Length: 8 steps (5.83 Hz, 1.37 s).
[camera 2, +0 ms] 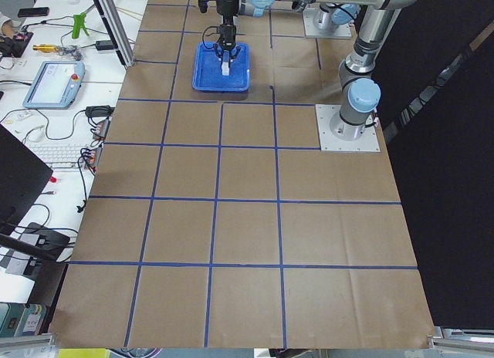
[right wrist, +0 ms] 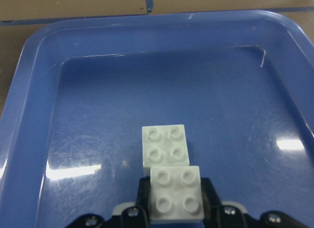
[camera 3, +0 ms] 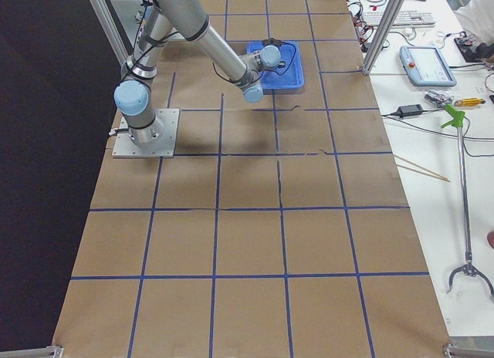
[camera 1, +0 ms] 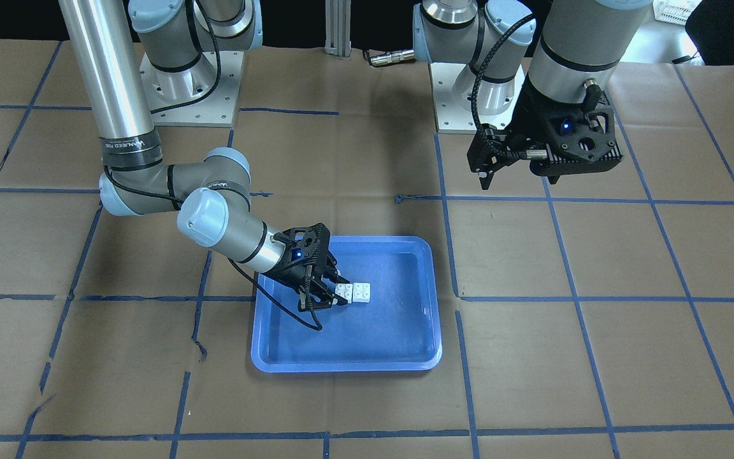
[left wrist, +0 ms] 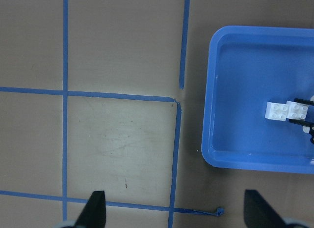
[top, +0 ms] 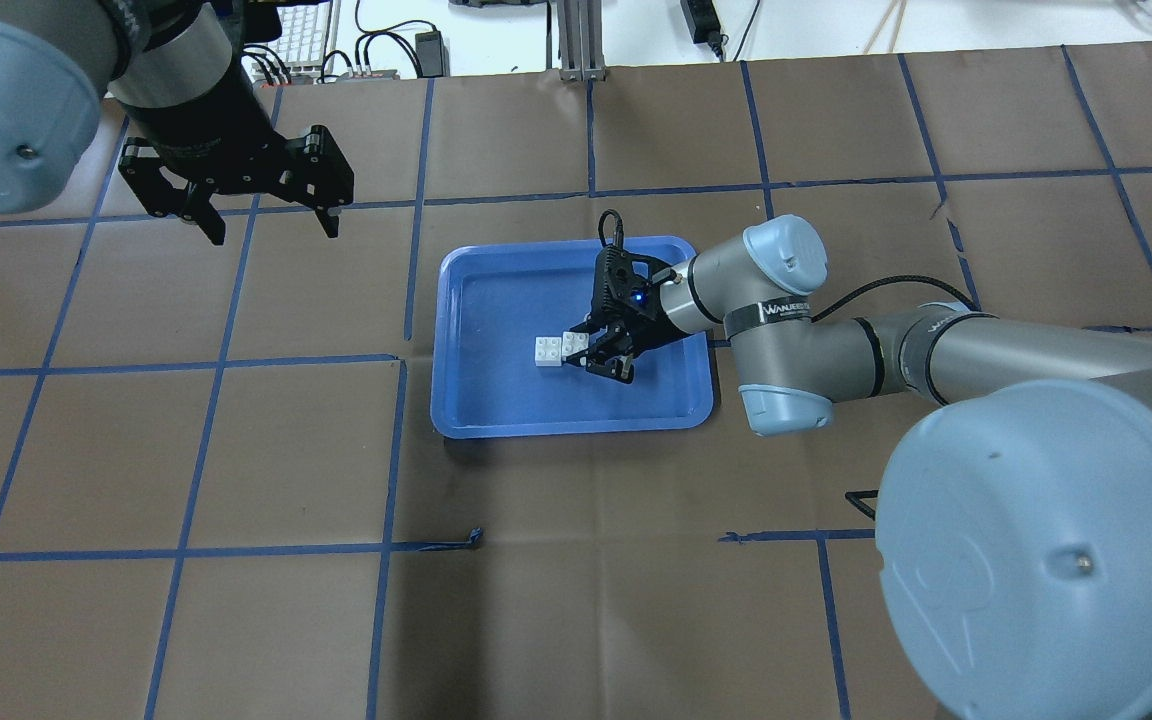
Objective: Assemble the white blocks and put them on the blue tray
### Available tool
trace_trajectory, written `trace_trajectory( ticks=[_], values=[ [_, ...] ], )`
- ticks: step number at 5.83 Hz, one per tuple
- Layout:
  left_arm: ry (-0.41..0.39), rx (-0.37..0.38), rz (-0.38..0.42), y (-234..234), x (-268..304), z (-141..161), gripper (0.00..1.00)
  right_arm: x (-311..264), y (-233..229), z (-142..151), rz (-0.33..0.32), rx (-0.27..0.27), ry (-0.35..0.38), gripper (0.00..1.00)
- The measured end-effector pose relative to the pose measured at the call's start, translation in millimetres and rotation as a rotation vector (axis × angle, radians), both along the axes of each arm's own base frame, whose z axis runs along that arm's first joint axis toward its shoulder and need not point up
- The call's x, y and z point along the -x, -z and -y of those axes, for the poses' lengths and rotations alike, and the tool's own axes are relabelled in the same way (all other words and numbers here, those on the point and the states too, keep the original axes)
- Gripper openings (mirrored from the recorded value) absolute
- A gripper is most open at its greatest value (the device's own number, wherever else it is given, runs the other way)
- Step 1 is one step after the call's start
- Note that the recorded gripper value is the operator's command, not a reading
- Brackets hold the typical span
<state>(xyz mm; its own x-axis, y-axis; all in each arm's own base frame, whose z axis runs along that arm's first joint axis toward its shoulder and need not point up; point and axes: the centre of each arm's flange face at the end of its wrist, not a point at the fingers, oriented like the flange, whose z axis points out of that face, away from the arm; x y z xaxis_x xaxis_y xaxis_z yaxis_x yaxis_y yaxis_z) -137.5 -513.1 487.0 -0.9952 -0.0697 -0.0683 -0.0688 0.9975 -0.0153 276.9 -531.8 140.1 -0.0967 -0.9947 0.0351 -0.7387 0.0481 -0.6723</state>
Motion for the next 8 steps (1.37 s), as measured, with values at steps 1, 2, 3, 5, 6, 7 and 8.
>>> trace_trajectory(
  ticks=[1,2,3,5,6,7,8],
  values=[
    [0.0,0.003,0.001,-0.2,-0.2,0.4,0.99,-0.1,0.5,-0.5,-0.001,-0.002,0.0,0.27],
    [0.0,0.003,0.001,-0.2,-0.7,0.5,0.99,-1.1,0.6,-1.1,-0.001,-0.005,0.002,0.27],
    [0.0,0.004,0.001,-0.3,-0.9,0.4,0.99,-2.6,0.8,-1.8,0.0,-0.01,0.004,0.27],
    [0.001,0.004,0.002,-0.1,-0.9,0.5,0.99,-4.4,1.8,-3.0,0.0,-0.014,0.003,0.28],
    [0.002,0.004,0.002,0.1,-0.9,0.5,0.99,-4.7,2.3,-3.2,0.0,-0.014,0.003,0.28],
    [0.002,0.003,0.002,0.3,-0.9,0.4,0.99,-4.8,2.9,-3.2,0.001,-0.014,0.003,0.28],
    [0.002,0.003,0.002,0.1,-0.9,0.1,0.99,-4.9,3.2,-3.2,0.002,-0.014,0.002,0.33]
  ],
)
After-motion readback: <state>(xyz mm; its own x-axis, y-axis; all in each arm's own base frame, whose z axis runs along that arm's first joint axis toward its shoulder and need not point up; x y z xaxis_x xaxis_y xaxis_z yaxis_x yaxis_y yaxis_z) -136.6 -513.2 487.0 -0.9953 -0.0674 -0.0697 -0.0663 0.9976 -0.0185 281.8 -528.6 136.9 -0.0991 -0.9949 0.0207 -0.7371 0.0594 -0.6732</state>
